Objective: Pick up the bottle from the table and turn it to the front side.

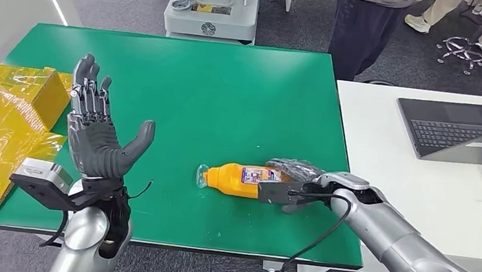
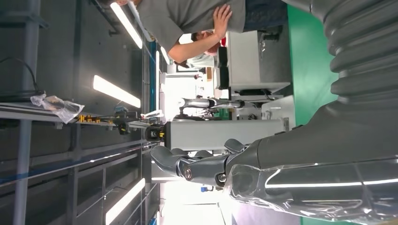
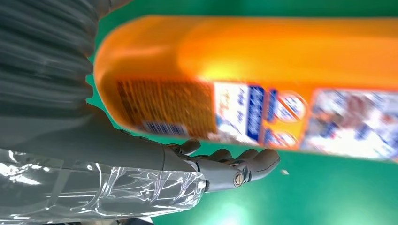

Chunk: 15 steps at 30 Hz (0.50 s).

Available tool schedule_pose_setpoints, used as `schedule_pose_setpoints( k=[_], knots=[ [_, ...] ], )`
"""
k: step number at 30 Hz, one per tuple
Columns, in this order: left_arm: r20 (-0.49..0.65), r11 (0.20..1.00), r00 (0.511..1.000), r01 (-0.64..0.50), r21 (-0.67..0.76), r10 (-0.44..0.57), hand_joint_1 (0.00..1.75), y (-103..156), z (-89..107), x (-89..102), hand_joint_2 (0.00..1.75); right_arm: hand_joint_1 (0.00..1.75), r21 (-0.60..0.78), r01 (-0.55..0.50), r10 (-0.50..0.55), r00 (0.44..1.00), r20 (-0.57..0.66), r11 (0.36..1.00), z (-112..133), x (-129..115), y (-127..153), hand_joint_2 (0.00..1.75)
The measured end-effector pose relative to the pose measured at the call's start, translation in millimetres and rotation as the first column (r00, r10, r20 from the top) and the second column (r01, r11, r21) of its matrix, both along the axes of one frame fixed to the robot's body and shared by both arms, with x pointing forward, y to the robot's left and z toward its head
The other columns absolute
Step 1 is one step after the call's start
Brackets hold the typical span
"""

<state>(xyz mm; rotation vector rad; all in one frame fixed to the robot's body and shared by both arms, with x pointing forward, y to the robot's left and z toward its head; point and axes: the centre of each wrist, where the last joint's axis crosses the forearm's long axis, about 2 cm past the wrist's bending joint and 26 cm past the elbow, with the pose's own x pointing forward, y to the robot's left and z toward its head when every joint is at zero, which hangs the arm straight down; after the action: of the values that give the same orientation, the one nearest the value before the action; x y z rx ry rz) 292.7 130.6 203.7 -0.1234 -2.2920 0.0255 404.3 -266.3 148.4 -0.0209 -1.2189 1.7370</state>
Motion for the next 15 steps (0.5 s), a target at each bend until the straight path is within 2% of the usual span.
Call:
schedule_pose_setpoints(
  k=[15],
  knots=[
    [0.018,0.999,1.000,-0.004,-0.036,0.005,0.00,6,-7.0,0.2,1.75,0.00,-0.012,0.014,-0.015,1.000,-0.025,1.000,-17,1,-9,1.75]
  ],
)
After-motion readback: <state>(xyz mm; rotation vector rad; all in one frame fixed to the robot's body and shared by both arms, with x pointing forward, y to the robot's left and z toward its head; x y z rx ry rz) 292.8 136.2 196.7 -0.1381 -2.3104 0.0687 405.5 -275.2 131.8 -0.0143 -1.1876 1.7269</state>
